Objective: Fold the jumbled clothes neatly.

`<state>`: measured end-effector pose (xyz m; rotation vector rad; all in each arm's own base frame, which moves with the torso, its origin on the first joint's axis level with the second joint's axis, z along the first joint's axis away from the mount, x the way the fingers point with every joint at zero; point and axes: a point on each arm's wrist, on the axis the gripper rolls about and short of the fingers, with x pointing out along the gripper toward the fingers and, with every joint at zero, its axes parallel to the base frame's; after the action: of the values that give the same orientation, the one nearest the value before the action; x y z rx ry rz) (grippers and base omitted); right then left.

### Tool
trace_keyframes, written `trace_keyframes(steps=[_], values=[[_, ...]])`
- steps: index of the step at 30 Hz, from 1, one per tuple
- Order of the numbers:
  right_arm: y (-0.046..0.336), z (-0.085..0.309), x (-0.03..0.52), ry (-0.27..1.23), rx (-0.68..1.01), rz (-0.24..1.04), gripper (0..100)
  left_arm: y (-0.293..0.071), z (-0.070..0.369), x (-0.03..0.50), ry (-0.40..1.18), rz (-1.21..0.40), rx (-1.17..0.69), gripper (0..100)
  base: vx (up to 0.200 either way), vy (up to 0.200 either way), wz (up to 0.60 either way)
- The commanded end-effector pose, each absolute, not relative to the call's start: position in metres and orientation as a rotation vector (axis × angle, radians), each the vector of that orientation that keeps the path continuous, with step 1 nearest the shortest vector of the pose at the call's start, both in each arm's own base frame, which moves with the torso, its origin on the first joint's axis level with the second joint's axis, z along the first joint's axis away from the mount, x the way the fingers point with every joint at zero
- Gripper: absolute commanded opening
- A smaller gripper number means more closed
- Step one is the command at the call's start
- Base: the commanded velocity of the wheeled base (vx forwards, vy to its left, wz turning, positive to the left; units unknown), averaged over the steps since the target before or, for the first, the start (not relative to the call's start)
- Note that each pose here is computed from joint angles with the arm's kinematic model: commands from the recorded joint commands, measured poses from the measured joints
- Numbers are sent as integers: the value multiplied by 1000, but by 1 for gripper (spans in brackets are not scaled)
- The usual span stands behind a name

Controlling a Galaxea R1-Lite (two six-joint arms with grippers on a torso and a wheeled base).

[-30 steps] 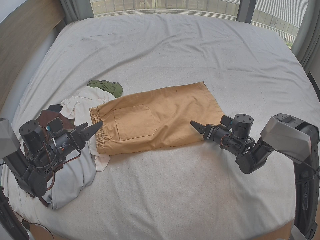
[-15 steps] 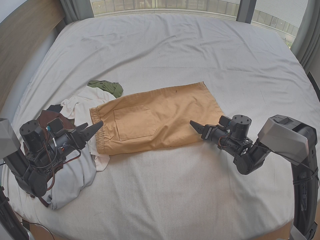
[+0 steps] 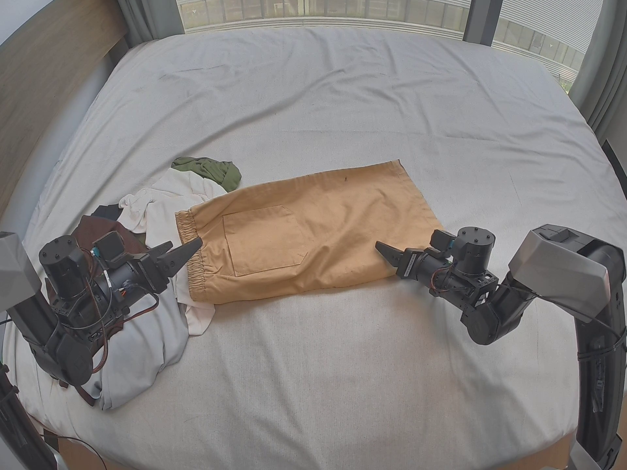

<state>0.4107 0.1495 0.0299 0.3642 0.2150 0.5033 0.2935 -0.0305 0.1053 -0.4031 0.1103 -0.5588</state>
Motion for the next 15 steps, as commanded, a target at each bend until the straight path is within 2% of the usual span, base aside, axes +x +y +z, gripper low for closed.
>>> trace_keyframes(steps=[1, 15], values=[[147, 38, 409, 194, 360, 503, 0, -30, 105, 294, 110, -556, -404, 100, 0, 0, 0], [142, 49, 393, 192, 346, 505, 0, -30, 105, 294, 111, -556, -405, 100, 0, 0, 0]])
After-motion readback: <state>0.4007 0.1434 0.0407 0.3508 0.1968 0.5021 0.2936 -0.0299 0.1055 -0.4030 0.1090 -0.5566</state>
